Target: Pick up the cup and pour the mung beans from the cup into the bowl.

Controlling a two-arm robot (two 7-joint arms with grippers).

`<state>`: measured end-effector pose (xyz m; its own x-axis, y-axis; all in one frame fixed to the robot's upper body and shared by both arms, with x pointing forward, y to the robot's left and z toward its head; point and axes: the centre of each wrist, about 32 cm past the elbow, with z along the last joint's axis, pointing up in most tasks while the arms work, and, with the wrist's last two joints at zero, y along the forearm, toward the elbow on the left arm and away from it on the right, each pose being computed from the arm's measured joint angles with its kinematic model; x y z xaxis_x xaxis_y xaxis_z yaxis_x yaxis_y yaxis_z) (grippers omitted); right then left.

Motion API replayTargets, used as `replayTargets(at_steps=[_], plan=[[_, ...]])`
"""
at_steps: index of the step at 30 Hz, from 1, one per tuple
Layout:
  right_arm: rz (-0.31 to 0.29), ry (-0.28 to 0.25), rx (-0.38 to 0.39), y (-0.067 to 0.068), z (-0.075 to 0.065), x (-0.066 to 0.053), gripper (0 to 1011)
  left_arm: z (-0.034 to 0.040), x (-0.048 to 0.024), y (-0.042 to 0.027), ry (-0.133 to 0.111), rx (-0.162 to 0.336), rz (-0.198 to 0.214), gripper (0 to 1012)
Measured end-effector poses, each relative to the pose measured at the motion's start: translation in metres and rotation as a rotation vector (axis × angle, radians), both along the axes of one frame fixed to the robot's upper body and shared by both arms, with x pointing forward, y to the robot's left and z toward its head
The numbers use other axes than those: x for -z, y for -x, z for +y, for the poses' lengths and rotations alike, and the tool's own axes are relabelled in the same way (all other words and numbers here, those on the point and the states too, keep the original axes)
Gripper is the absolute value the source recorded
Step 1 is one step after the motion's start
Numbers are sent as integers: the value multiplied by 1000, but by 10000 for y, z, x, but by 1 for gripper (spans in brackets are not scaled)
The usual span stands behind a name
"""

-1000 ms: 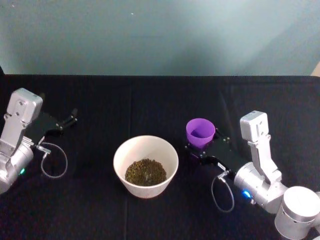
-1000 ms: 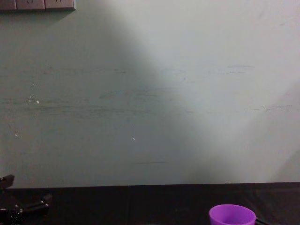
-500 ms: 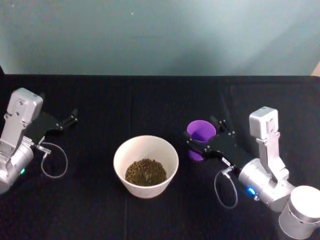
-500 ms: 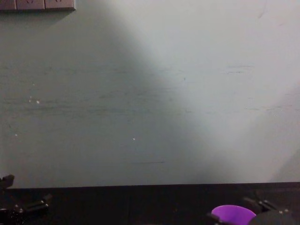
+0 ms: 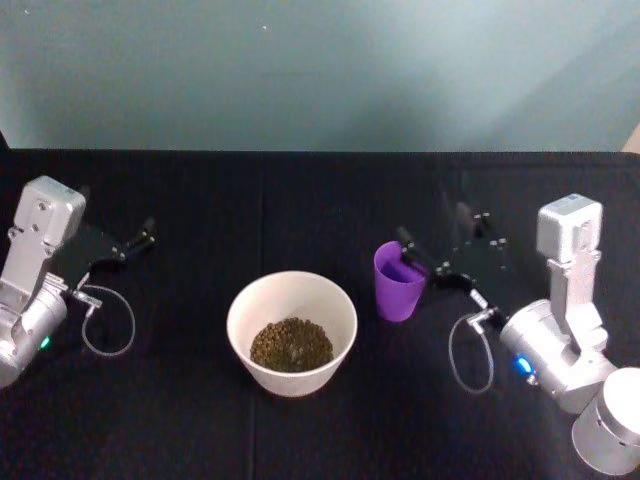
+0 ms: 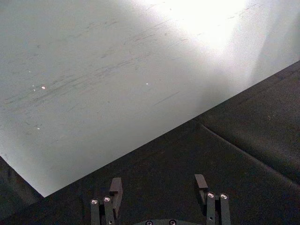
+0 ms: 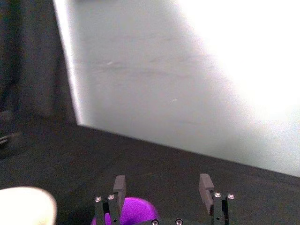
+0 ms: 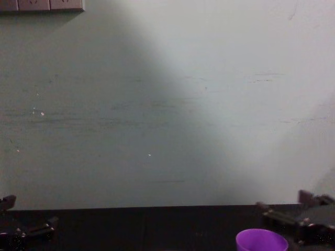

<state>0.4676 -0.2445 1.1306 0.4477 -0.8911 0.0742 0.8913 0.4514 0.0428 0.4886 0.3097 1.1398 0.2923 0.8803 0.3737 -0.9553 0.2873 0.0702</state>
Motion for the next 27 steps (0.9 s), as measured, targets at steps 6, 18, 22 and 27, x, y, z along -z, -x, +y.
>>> replayTargets(at_steps=[6, 18, 22, 27], plan=[[-27, -27, 152, 65, -69, -3, 1003, 0, 0, 0, 0, 0, 0, 1000], [88, 27, 288, 53, -123, 130, 1003, 0, 0, 0, 0, 0, 0, 1000], [102, 43, 291, 47, -128, 157, 1003, 0, 0, 0, 0, 0, 0, 1000], [102, 42, 289, 47, -127, 155, 1003, 0, 0, 0, 0, 0, 0, 1000]])
